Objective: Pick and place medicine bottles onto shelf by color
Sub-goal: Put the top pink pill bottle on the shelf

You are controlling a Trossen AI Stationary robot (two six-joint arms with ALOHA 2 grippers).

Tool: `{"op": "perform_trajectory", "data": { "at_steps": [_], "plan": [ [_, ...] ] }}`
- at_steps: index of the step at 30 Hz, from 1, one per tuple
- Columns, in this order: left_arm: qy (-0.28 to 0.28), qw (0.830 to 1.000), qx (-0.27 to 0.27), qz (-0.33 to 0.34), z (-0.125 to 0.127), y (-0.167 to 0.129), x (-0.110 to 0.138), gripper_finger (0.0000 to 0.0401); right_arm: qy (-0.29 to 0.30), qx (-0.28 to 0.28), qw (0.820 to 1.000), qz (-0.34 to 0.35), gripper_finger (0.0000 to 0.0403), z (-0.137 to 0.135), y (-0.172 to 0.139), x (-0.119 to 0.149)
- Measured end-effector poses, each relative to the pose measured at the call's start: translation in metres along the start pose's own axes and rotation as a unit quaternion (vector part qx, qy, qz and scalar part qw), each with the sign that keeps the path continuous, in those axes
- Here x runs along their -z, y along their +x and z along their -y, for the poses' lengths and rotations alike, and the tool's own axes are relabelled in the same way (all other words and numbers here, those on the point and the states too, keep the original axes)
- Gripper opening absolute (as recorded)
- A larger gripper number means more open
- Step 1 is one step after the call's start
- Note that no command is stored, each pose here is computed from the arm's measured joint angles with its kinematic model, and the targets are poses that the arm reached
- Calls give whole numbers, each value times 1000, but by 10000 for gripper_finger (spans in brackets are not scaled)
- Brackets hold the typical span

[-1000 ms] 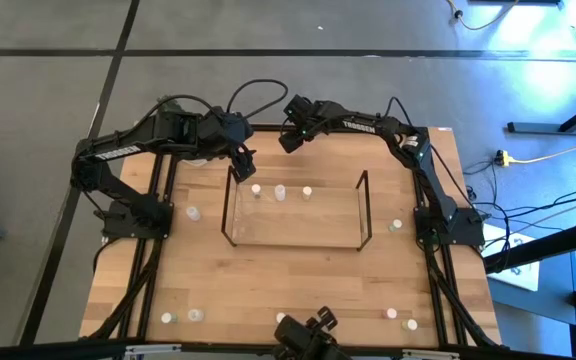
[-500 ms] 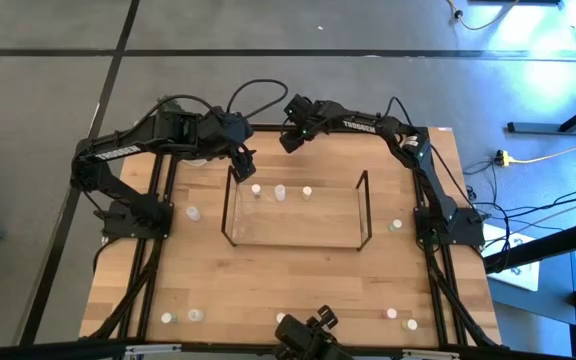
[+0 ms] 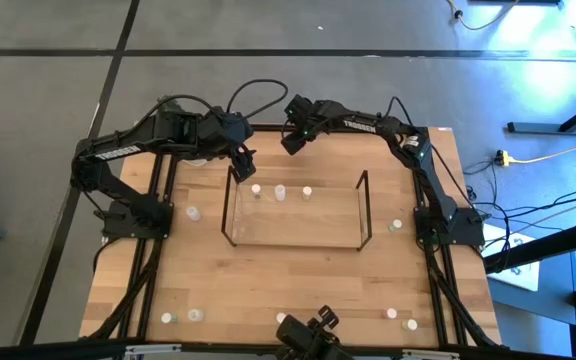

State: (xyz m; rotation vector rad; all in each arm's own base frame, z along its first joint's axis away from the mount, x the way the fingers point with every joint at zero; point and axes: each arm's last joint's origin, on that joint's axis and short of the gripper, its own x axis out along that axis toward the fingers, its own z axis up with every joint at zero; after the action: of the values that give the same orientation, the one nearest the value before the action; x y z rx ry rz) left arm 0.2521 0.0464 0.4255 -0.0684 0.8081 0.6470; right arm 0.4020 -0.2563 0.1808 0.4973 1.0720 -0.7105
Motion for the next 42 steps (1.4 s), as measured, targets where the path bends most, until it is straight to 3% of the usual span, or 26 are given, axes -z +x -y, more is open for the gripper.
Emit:
{"op": "perform_trajectory", "data": {
  "at_steps": [9,16,30,42],
  "plan": [
    [0,1000,0,0,0,0,0,255,-28,5,1000,-13,137,1,-6,2],
    [0,1000,0,0,0,0,0,255,-43,4,999,-1,137,3,-33,0],
    [0,1000,0,0,0,0,0,255,-114,-4,994,5,137,0,-119,11],
    [0,1000,0,0,0,0,0,255,-174,-50,982,48,137,-14,-205,37]
  ]
}}
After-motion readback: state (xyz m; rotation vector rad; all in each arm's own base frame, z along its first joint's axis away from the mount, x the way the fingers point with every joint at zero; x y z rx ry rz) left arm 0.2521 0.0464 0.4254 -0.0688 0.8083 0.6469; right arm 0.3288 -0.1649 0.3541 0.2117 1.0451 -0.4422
